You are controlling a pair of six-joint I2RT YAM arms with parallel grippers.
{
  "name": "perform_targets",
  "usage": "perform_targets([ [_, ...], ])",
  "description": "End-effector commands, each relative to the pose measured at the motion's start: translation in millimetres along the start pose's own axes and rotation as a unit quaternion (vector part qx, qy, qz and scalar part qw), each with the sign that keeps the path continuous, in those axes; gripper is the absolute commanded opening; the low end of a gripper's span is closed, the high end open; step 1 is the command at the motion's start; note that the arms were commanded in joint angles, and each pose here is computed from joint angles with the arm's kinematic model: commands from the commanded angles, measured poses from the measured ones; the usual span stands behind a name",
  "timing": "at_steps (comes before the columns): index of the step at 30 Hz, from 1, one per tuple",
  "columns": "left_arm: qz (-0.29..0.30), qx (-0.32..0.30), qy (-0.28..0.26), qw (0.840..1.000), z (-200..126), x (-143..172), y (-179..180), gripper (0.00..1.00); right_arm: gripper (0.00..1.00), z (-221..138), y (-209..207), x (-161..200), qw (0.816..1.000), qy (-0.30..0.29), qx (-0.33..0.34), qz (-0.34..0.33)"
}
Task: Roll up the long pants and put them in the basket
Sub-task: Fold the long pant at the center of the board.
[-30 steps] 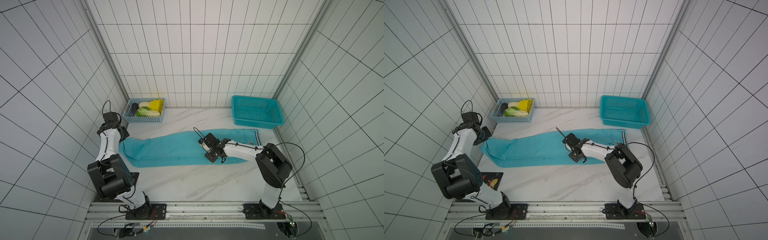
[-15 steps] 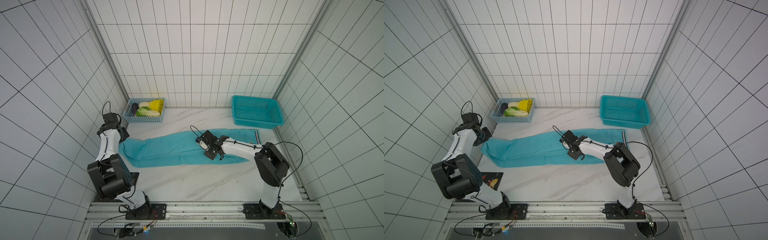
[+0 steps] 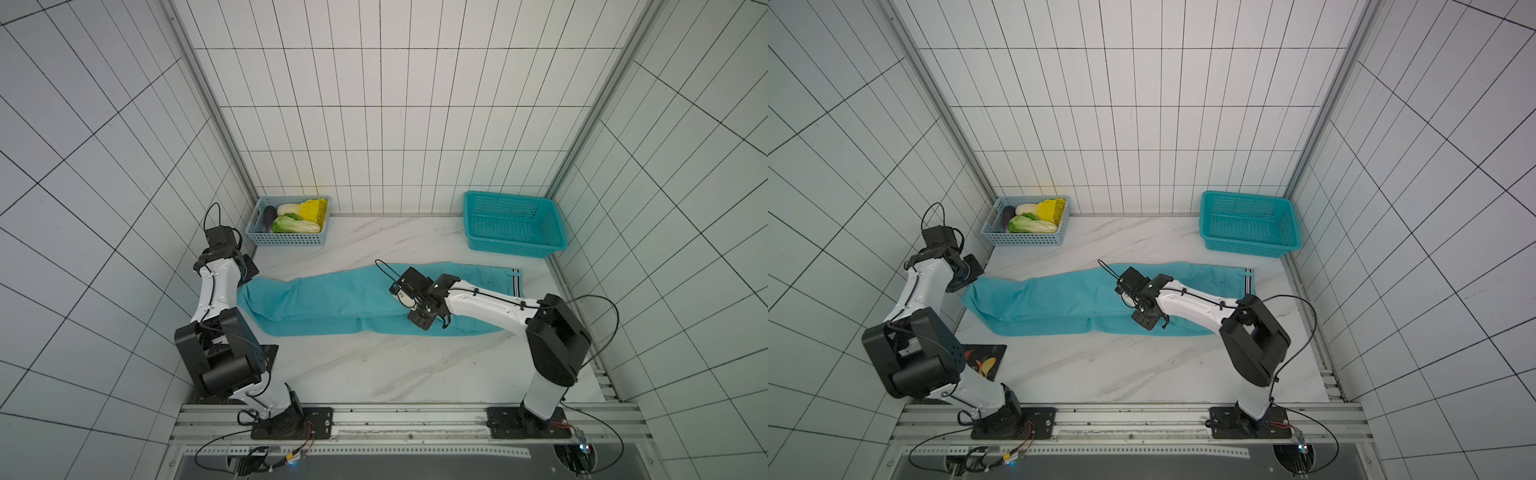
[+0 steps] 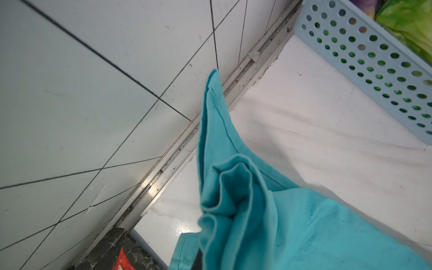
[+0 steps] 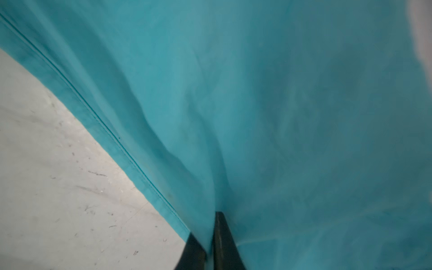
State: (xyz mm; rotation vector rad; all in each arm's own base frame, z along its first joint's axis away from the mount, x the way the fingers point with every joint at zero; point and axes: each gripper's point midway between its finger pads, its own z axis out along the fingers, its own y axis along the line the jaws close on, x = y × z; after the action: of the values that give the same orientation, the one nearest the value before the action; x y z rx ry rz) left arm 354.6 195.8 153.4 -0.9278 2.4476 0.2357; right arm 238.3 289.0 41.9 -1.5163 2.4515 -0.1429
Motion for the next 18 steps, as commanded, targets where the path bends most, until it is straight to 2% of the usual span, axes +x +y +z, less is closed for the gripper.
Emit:
perform_targets([
  [1,-0.004,0.009,-0.013,1.000,-3.8,-5.6,-1.8,0.00,0.15,22.0,12.8,12.4,0.999,0.028,-0.015,0.007],
  [4,-0.005,0.007,-0.015,1.000,-5.3,-7.1,-0.5,0.00,0.26,15.8,8.0,12.7,1.000,0.021,-0.004,0.015],
  [6,-0.006,0.009,-0.016,1.000,-5.5,-7.9,-1.1,0.00,0.31,-1.6,-1.6,9.3,0.999,-0.006,-0.005,0.045],
  [8,-0.007,0.015,-0.014,1.000,-4.7,-8.2,-2.9,0.00,0.40,-30.6,-18.5,6.9,0.993,-0.046,-0.022,0.107],
  [10,-0.008,0.019,-0.014,1.000,-4.4,-9.3,-4.5,0.00,0.52,-64.9,-54.5,15.5,0.973,-0.095,-0.025,0.211],
  [11,-0.008,0.021,-0.012,1.000,-3.6,-9.2,-4.7,0.00,0.55,-80.0,-77.9,26.7,0.956,-0.116,-0.022,0.269],
  [13,-0.012,0.025,-0.011,1.000,-3.5,-10.0,-4.8,0.00,0.59,-92.8,-130.8,71.4,0.905,-0.136,-0.006,0.403],
  [14,-0.013,0.029,-0.009,0.999,-3.1,-9.1,-6.2,0.00,0.61,-92.2,-154.1,99.1,0.878,-0.130,0.017,0.461],
  [16,-0.014,0.039,-0.010,0.999,-4.9,-9.6,-10.2,0.00,0.61,-82.2,-192.7,167.4,0.811,-0.102,0.057,0.573],
  [18,-0.016,0.044,-0.011,0.999,-5.4,-10.0,-11.4,0.00,0.62,-68.7,-209.1,218.8,0.756,-0.075,0.069,0.647],
])
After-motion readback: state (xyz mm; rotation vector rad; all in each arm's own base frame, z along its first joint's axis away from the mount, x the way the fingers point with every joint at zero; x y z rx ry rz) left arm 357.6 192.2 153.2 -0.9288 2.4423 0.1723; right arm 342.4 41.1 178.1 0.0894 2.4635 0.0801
